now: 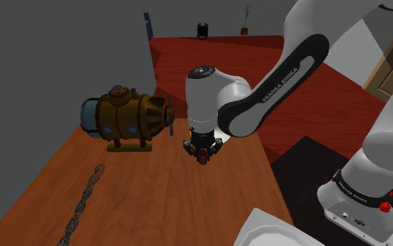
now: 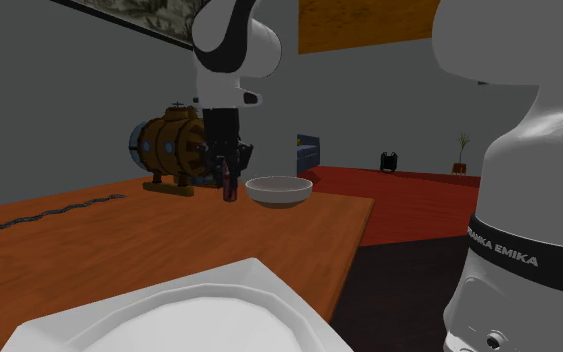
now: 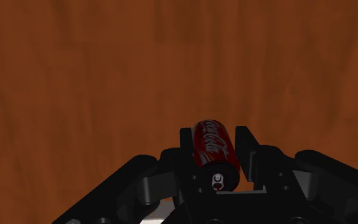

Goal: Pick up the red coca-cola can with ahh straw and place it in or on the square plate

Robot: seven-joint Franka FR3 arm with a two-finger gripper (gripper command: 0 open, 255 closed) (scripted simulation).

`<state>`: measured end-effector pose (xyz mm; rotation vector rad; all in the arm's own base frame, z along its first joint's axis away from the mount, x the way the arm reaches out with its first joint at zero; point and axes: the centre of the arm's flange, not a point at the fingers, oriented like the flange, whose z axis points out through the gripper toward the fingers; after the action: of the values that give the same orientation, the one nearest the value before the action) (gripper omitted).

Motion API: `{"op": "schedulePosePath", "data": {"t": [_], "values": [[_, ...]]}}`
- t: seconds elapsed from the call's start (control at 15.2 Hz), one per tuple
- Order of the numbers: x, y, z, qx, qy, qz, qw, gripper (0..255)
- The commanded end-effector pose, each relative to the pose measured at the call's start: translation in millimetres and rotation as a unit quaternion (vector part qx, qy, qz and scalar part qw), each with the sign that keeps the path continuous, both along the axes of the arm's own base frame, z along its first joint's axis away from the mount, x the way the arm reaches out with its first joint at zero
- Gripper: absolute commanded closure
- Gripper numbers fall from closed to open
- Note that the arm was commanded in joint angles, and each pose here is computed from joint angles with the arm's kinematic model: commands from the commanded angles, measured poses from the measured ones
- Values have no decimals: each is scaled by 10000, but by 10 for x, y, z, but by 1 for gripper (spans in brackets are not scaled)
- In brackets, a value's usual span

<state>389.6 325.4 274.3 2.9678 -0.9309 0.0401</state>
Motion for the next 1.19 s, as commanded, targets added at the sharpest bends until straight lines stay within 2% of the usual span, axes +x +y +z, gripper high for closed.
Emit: {"op": "schedulePosePath", "data": {"t": [0.0, 0.46, 1.12], "values": [[1, 1, 106, 1, 3, 0, 10000, 255], [1, 1, 440, 1, 3, 0, 10000, 255], [-1309, 159, 400, 1, 3, 0, 10000, 255]]}}
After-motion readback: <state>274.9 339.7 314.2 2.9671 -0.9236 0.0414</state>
